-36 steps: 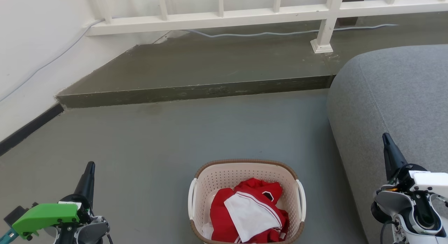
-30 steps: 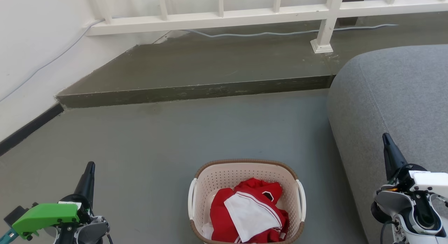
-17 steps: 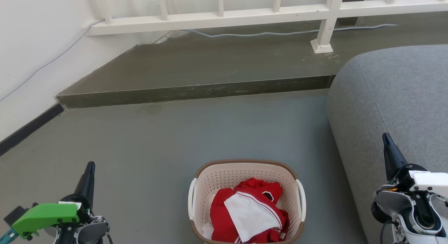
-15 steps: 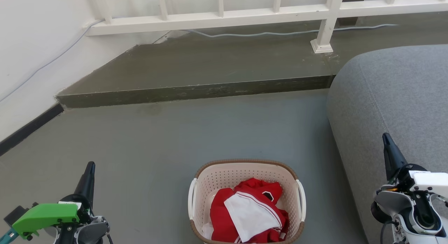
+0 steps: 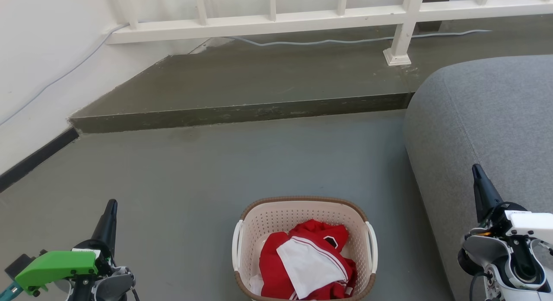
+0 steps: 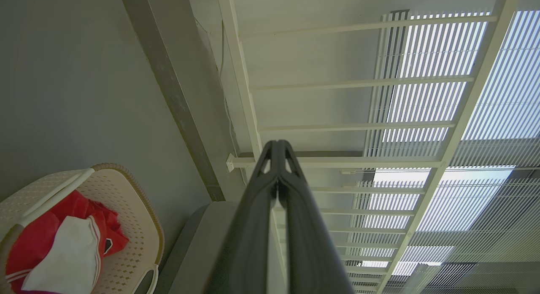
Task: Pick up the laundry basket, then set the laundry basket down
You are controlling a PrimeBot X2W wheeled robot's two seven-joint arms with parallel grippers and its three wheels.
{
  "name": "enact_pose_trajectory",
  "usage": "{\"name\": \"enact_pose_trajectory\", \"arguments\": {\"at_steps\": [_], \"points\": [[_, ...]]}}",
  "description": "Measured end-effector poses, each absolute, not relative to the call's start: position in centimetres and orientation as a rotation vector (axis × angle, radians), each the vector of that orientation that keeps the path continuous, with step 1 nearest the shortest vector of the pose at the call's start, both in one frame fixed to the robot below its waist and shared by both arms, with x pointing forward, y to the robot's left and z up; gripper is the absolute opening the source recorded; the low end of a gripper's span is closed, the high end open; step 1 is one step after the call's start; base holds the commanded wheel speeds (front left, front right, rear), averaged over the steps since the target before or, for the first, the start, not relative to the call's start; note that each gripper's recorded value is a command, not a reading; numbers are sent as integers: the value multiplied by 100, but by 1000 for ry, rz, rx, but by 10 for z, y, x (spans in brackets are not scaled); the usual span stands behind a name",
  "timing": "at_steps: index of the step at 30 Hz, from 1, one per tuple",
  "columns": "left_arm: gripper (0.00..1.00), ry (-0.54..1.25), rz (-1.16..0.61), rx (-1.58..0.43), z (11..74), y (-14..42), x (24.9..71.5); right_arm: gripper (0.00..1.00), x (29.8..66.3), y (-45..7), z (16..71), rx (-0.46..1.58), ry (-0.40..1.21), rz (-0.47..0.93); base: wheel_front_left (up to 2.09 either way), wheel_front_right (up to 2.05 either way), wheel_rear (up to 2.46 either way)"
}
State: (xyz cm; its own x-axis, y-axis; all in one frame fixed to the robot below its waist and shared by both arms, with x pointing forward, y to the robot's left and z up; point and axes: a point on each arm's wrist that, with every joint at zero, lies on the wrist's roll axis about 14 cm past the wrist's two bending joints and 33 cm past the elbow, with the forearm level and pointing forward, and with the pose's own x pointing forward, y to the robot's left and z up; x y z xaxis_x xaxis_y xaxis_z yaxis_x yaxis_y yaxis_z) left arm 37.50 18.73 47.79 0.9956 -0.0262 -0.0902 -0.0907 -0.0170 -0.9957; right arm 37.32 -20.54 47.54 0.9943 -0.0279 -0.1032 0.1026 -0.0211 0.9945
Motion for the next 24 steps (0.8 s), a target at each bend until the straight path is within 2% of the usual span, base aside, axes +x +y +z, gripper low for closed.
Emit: {"name": "enact_pose_trajectory", "arguments": {"at_steps": [16, 17, 24], "points": [[0, 91, 52, -1588, 478, 187, 375, 0, 373, -205, 475, 1589, 58, -104, 0, 0, 0], [100, 95, 55, -1589, 476, 187, 374, 100, 372, -205, 473, 1590, 64, -109, 0, 0, 0], [100, 170, 122, -1612, 447, 179, 358, 100, 354, -196, 442, 1615, 141, -182, 0, 0, 0]]}}
